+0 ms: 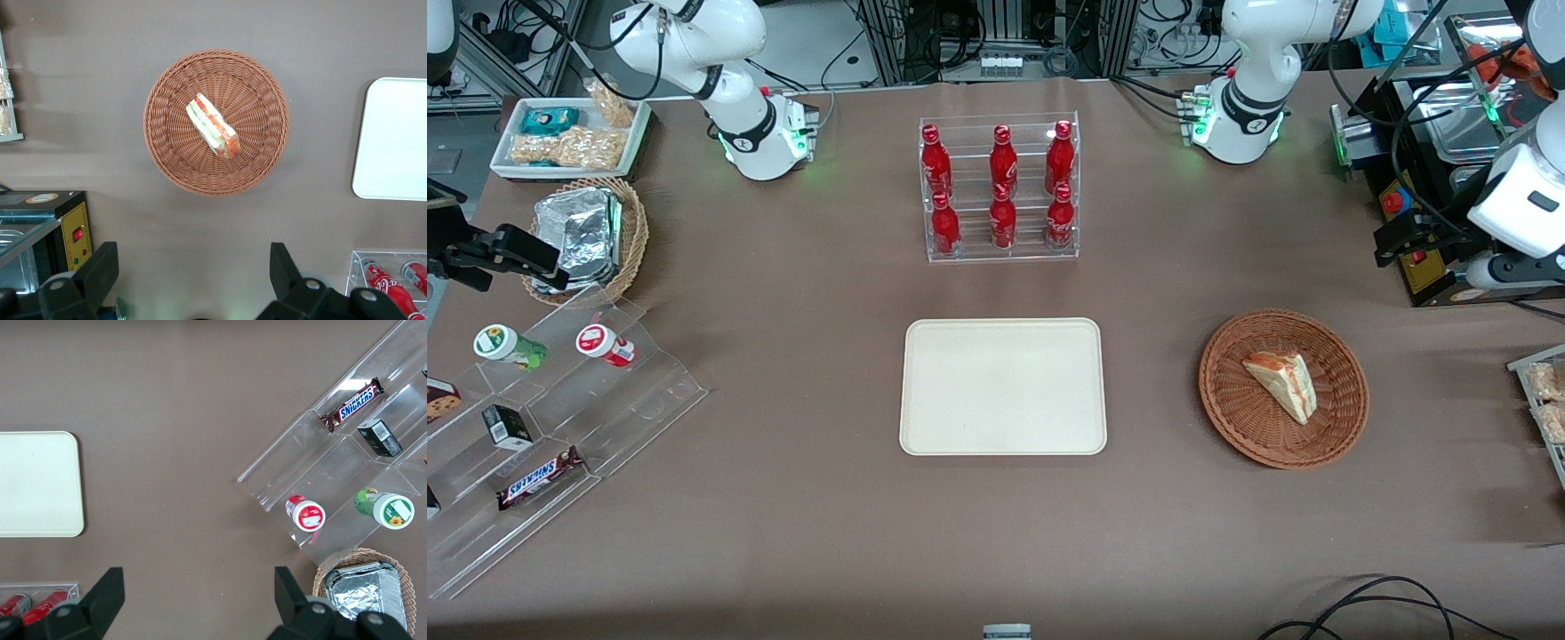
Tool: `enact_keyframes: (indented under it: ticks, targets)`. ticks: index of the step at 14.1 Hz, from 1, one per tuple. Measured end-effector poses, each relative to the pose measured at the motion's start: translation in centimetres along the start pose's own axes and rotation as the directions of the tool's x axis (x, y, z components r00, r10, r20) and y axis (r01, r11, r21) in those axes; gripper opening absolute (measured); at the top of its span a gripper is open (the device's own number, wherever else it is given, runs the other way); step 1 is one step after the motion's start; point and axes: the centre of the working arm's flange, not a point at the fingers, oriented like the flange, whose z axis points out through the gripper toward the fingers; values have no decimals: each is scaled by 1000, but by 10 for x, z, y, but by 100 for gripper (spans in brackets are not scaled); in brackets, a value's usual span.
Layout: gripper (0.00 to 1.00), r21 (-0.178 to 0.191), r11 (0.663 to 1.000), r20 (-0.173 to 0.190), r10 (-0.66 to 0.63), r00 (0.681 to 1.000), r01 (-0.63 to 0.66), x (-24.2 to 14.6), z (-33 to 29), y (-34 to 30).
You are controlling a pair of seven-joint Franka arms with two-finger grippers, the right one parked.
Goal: Place sandwich from basket to tray
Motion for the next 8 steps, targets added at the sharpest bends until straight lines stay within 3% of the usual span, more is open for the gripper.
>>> enact_keyframes:
  ticks: [8]
  targets:
    - [100,1,1000,11,7,1000,-7,0,1,4]
